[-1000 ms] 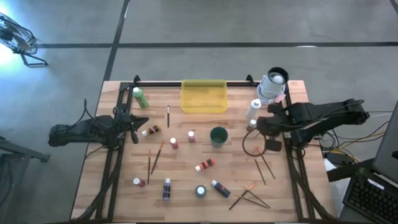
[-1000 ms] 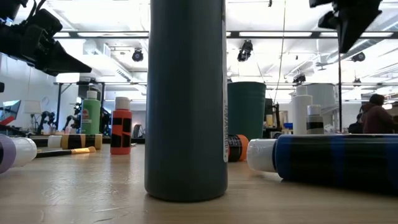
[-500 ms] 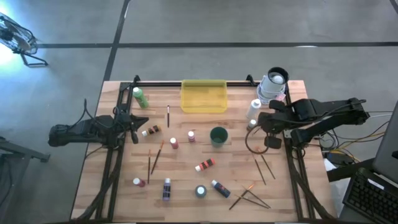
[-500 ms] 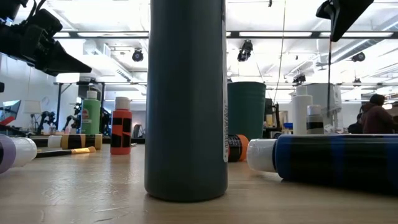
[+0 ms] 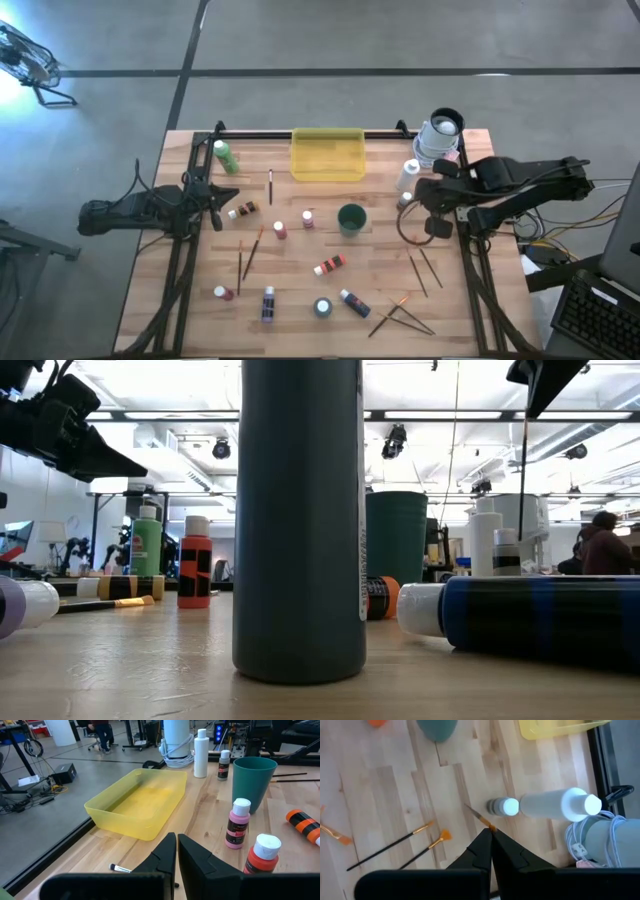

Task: Pick & Place Paint Supplies
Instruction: Put the gold paint brush into the green cup

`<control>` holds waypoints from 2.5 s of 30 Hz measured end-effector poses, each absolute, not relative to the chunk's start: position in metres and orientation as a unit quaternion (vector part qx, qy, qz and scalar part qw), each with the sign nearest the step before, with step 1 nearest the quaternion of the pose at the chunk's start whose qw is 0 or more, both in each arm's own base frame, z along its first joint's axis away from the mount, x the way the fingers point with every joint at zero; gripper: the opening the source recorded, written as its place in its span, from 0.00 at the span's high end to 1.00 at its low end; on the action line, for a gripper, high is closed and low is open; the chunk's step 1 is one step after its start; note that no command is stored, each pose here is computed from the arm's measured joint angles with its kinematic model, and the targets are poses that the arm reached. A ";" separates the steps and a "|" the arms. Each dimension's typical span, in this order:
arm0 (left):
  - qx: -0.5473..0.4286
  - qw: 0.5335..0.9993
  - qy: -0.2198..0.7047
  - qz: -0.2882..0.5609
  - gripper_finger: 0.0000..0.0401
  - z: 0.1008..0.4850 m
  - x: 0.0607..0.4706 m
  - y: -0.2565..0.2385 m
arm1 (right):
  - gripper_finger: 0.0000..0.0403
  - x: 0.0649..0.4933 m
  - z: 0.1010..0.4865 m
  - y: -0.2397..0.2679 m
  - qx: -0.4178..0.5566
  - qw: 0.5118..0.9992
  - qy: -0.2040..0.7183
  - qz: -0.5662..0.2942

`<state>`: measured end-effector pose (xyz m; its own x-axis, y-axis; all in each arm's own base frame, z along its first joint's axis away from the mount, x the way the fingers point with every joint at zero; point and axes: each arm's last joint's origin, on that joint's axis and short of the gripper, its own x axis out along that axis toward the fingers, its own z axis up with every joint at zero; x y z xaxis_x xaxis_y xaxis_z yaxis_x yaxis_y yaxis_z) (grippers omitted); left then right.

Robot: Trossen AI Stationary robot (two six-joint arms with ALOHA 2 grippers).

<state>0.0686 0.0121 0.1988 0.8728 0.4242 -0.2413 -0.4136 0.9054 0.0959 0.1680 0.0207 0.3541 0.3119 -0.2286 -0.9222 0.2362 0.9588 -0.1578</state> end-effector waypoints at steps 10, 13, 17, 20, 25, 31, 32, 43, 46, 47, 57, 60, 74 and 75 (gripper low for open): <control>0.021 0.968 0.129 0.216 0.94 0.199 0.069 0.012 | 0.98 0.176 0.368 0.022 0.018 0.822 0.550 -0.150; 0.020 0.967 0.129 0.217 0.94 0.199 0.069 0.012 | 0.98 0.184 0.371 0.023 0.010 0.822 0.551 -0.145; 0.020 0.967 0.129 0.217 0.94 0.199 0.069 0.012 | 0.98 0.197 0.378 0.025 -0.003 0.824 0.550 -0.135; 0.021 0.967 0.129 0.216 0.94 0.199 0.069 0.012 | 0.98 0.205 0.384 0.027 -0.008 0.828 0.546 -0.130; 0.020 0.968 0.129 0.216 0.94 0.199 0.069 0.012 | 0.98 0.219 0.396 0.029 -0.014 0.836 0.535 -0.122; 0.021 0.967 0.130 0.216 0.94 0.199 0.069 0.012 | 0.98 0.239 0.408 0.033 -0.029 0.844 0.525 -0.109; 0.021 0.967 0.129 0.216 0.94 0.199 0.069 0.012 | 0.98 0.242 0.409 0.033 -0.032 0.844 0.525 -0.107; 0.021 0.967 0.129 0.216 0.94 0.199 0.069 0.012 | 0.98 0.272 0.429 0.038 -0.053 0.855 0.508 -0.085; 0.021 0.967 0.129 0.216 0.94 0.199 0.069 0.012 | 0.98 0.281 0.433 0.040 -0.064 0.859 0.503 -0.078; 0.021 0.967 0.129 0.217 0.94 0.199 0.069 0.012 | 0.98 0.284 0.433 0.039 -0.068 0.858 0.503 -0.076; 0.021 0.967 0.129 0.216 0.94 0.199 0.069 0.012 | 0.98 0.305 0.417 0.030 -0.098 0.841 0.528 -0.067; 0.021 0.967 0.129 0.216 0.94 0.199 0.069 0.012 | 0.98 0.311 0.411 0.027 -0.099 0.843 0.525 -0.063; 0.021 0.967 0.129 0.216 0.94 0.199 0.069 0.012 | 0.98 0.313 0.359 0.008 -0.083 0.842 0.532 -0.044; 0.021 0.967 0.130 0.216 0.94 0.199 0.069 0.012 | 0.98 0.312 0.354 0.006 -0.080 0.843 0.530 -0.045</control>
